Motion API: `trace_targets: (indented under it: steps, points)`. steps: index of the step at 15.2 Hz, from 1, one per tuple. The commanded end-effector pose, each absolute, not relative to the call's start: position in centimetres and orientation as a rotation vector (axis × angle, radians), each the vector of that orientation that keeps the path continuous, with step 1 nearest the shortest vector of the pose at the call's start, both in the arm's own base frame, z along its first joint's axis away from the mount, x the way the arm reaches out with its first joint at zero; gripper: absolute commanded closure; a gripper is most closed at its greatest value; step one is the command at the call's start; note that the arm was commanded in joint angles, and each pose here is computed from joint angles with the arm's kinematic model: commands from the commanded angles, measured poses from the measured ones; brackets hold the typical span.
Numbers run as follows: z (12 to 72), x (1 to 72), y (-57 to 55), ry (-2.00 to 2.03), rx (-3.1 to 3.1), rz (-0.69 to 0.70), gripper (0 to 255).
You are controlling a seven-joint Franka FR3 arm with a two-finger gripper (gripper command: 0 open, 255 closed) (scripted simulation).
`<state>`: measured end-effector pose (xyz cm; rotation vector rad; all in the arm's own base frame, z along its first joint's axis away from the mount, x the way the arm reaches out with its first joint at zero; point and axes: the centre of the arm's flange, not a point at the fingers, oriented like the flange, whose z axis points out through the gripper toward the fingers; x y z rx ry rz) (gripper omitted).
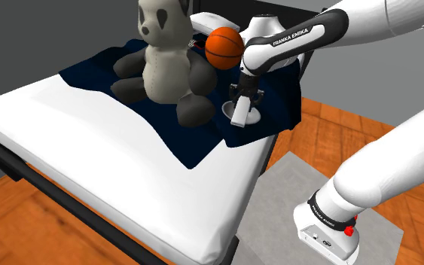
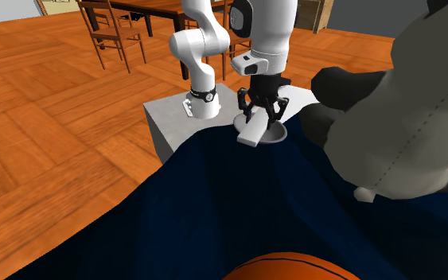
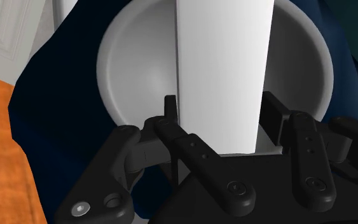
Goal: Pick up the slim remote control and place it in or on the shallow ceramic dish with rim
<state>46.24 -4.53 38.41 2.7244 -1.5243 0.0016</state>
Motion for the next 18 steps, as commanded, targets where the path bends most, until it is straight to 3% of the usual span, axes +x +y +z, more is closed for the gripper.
trace_targets:
  steps: [1,2,3,8,12,18]
  points:
    - [38.3,46.2,-4.5,-1.523,2.725,-0.002,255]
    - [38.3,46.2,-4.5,-1.523,2.725,-0.002,255]
    - [38.2,46.2,-4.5,-1.523,2.725,-0.002,0]
    - [38.3,46.2,-4.5,-1.523,2.725,-0.002,0]
    - [43.3,46.3,-4.4,-1.523,2.725,-0.002,0]
    - [43.3,46.3,-4.4,-1.523,2.725,-0.002,0]
